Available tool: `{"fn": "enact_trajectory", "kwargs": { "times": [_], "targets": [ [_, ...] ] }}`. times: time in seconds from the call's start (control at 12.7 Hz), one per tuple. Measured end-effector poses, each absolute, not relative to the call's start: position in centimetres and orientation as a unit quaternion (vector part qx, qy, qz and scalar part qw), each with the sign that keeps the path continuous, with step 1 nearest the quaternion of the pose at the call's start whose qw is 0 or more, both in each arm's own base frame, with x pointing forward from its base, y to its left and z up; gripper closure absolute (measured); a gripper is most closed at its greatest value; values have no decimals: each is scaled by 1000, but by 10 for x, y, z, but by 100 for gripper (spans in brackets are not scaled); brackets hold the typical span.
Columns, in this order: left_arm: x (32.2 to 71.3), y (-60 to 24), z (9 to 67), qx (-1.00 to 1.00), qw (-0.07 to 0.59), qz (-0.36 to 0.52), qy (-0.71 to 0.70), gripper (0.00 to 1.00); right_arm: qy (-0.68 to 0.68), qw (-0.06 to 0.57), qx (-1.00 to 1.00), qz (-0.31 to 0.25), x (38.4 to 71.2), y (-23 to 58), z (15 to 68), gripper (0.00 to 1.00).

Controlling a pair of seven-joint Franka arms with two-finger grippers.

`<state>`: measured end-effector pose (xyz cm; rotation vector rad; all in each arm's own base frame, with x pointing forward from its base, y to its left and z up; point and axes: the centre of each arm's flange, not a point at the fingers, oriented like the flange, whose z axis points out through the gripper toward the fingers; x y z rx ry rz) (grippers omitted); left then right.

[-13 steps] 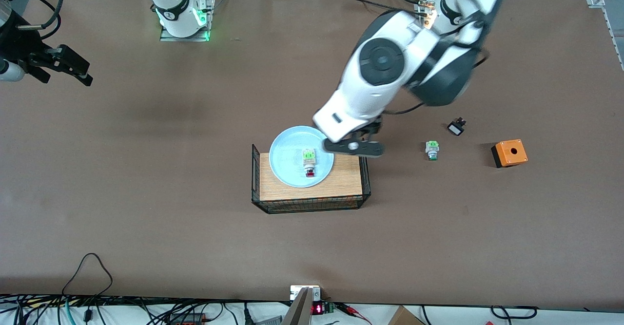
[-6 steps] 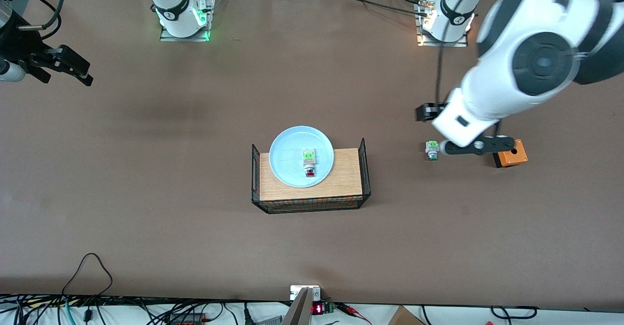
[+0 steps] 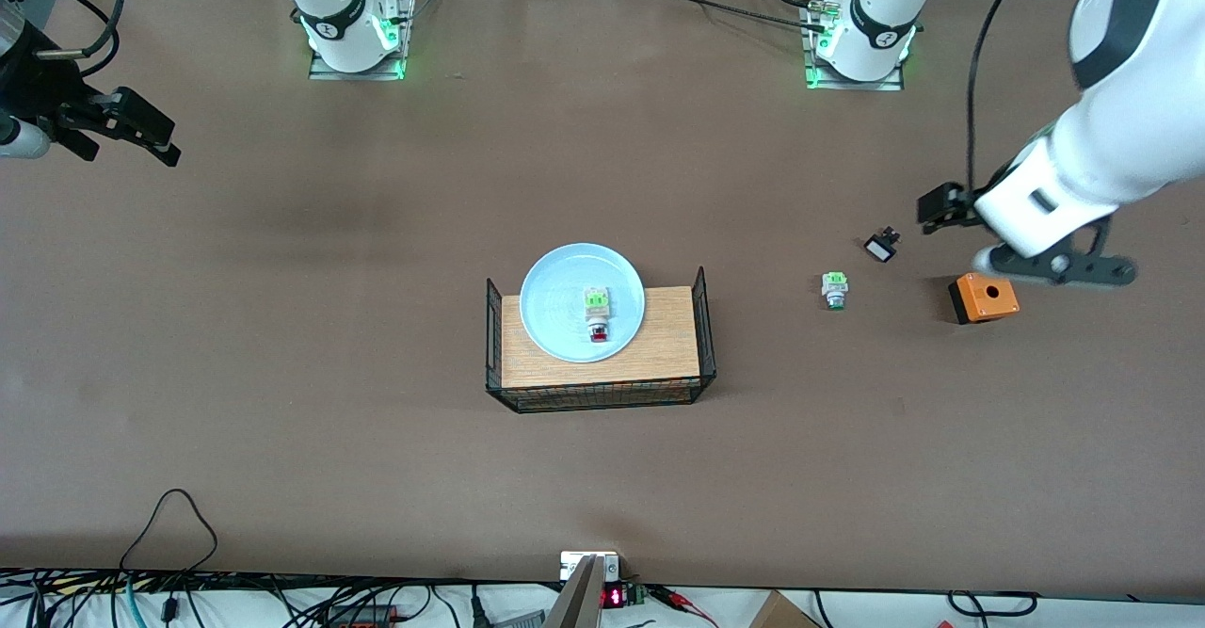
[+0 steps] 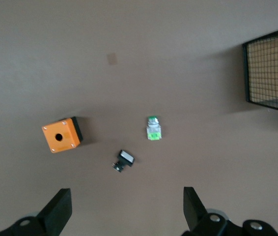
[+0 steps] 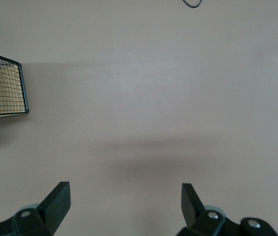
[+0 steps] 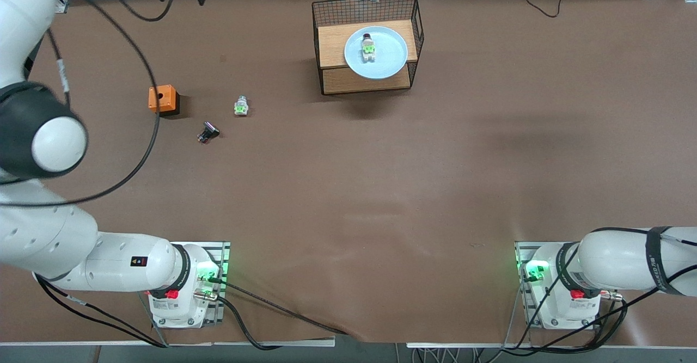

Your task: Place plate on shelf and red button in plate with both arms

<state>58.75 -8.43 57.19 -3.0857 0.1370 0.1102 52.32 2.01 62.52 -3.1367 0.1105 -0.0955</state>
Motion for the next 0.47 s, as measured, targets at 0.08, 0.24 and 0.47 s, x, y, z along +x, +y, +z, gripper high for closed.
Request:
{"fn": "enact_trajectory", "kwargs": {
  "times": [0.08,0.24,0.47],
  "targets": [
    [577,-71,573,-999,28,20,35,0,35,1,-999,-30,523,20,625,0],
    [560,-44,572,-999,32,14,16,0,35,1,-999,-30,523,20,625,0],
    [550,-39,574,-999,33,13,35,0,35,1,-999,-30,523,20,625,0]
  ]
}}
